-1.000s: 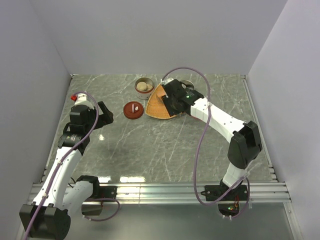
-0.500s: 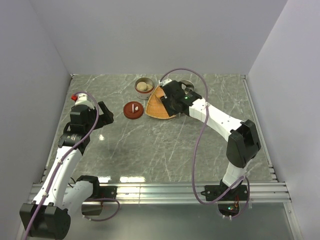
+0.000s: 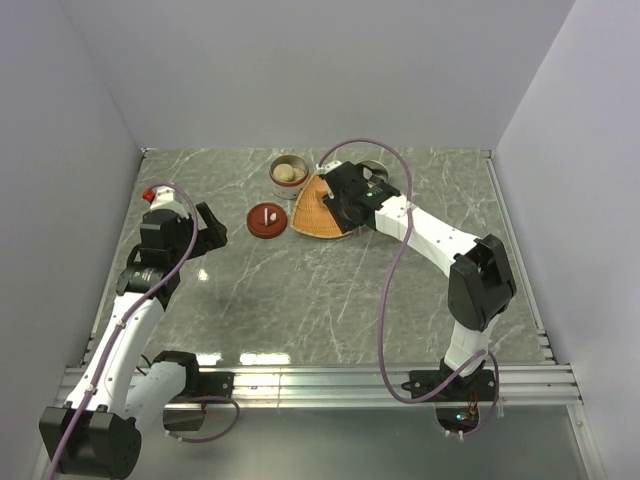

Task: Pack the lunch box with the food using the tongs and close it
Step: Pick up the food using the clamp, then place the food into the lunch box

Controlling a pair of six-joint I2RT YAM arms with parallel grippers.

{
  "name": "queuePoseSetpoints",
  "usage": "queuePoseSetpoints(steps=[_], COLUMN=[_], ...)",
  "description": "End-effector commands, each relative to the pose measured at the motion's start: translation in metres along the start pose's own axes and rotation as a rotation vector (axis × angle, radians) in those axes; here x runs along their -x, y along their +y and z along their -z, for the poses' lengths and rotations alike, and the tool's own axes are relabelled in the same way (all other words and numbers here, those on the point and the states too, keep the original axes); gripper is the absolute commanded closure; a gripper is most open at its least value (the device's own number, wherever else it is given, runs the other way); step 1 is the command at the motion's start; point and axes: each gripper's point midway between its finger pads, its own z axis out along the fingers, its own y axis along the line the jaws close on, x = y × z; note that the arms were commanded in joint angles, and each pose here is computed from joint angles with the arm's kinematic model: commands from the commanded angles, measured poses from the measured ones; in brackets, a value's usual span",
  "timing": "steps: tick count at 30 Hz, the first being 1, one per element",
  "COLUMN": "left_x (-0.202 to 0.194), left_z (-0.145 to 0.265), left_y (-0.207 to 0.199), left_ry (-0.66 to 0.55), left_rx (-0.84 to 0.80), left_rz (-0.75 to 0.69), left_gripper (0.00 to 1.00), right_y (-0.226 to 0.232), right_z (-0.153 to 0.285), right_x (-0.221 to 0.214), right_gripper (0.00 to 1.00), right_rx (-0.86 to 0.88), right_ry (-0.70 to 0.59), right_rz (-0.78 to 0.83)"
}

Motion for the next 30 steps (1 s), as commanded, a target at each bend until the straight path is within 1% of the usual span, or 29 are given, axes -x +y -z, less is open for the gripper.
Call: queuePoseSetpoints(steps=[1,3,6,13,16,24,27,30], left_x=[0.011,0.011,0.012,0.01,0.011,0.01,0.011,0.012], left_z=[0.002,0.002,0.003,0.003,0.003,0.003,0.003,0.003], left_y=[-0.006,-0.006,-0.006,-0.006,-0.007,-0.006,-0.006,-0.006], left_ry=[-0.036,-0.037,-0.042,-0.038,-0.039,-0.037,-0.041,-0.04], left_rx=[-0.022,-0.022,-0.019,-0.022,-0.026,-0.024,-0.022,-0.024], left_rz=[-0.001,-0.001,-0.001,0.0,0.002,0.001,0.002,0.002], left_gripper=[0.01,0.01,0.01,0.01,0.0,0.0,0.01,0.01], right_y=[-0.004,-0.004,-0.009,-0.033,-0.047,-0.105,-0.122,-0.128], right_z=[0.005,0.006,0.011,0.052,0.06,0.059,0.057,0.052], right_x=[0.021,0.022,0.027,0.067,0.076,0.068,0.061,0.054], right_gripper=[0.74,0.78,0.79,0.8,0.8,0.8,0.8,0.8], right_rx=[0.005,0.003,-0.011,-0.046,-0.069,-0.158,-0.18,-0.185], right_ry=[-0.061,-0.061,-0.069,-0.179,-0.189,-0.162,-0.148,-0.133], right_rz=[-0.007,-0.006,-0.012,-0.059,-0.083,-0.184,-0.217,-0.228])
